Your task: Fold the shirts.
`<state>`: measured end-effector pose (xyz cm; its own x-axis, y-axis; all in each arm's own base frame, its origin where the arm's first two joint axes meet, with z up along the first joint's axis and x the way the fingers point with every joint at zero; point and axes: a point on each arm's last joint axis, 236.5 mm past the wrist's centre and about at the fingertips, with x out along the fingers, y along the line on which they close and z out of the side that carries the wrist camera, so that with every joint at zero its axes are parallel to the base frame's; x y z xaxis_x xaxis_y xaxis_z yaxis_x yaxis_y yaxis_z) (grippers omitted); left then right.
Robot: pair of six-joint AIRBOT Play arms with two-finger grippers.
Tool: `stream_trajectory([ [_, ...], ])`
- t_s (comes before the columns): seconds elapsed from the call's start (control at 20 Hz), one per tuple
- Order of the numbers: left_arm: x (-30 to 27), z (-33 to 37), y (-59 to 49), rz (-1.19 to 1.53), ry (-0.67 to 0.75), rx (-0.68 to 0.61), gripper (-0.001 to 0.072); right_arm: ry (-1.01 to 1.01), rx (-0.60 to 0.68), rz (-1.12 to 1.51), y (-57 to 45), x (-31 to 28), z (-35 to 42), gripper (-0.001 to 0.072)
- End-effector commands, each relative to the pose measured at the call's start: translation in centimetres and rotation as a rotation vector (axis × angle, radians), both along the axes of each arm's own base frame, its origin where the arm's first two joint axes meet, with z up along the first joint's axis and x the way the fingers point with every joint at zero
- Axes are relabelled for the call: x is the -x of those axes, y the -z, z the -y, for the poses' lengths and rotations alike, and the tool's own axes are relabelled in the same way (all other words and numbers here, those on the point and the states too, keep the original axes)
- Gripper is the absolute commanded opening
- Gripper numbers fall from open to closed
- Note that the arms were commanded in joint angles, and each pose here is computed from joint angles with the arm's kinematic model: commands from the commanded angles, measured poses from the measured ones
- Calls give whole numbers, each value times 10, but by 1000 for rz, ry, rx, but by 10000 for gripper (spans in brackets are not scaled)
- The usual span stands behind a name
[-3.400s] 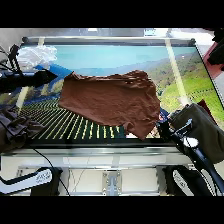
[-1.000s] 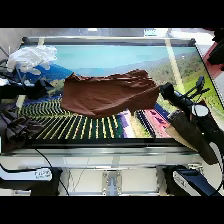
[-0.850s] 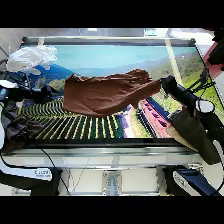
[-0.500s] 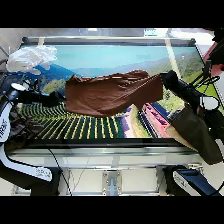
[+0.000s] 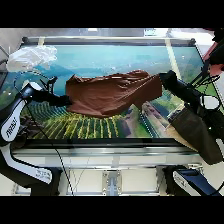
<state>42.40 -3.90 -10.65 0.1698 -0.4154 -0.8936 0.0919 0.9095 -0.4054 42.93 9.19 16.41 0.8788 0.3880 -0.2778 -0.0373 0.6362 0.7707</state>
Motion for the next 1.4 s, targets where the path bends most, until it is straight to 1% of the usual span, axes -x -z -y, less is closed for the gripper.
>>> stream_trajectory([
  [0.0, 8, 23, -11, -47, -10, 97, 8, -7, -3, -2, 0, 1, -2, 25],
  [0.05, 7, 33, -20, -55, -7, 145, 8, -4, -3, 0, -1, 1, -1, 25],
  [0.15, -4, 55, -65, -6, 41, 263, 8, -20, 24, 29, -12, 0, -3, 25],
  [0.25, -25, 73, -147, 162, 105, 386, 7, -96, 75, 85, -39, 3, -15, 24],
  [0.35, -34, 78, -248, 386, 155, 452, 7, -196, 118, 133, -71, 15, -33, 24],
  [0.4, -29, 74, -298, 505, 178, 445, 7, -245, 148, 162, -89, 26, -41, 24],
  [0.45, -21, 69, -339, 611, 198, 410, 7, -272, 170, 197, -108, 37, -45, 23],
  [0.6, 28, 55, -453, 924, 229, 275, 8, -274, 258, 378, -183, 86, -45, 23],
  [0.75, 75, 47, -536, 1190, 166, 150, 7, -205, 321, 563, -257, 154, -35, 22],
  [0.85, 98, 43, -565, 1299, 127, 59, 6, -155, 363, 673, -294, 195, -28, 22],
  [0.95, 109, 42, -566, 1297, 112, 27, 6, -100, 386, 728, -315, 211, -19, 22],
  [1.05, 101, 32, -557, 1254, 71, 11, 6, -45, 396, 748, -323, 200, -8, 22],
  [1.1, 91, 23, -549, 1220, 42, -4, 6, -17, 404, 746, -323, 186, -2, 22],
  [1.2, 67, 7, -512, 1074, -14, -1, 6, 7, 404, 682, -306, 138, 5, 22],
  [1.25, 56, 5, -482, 967, -7, 19, 6, 0, 402, 623, -288, 108, 6, 22],
  [1.35, 36, 12, -407, 731, 50, 60, 6, -35, 394, 458, -228, 38, 6, 22],
])
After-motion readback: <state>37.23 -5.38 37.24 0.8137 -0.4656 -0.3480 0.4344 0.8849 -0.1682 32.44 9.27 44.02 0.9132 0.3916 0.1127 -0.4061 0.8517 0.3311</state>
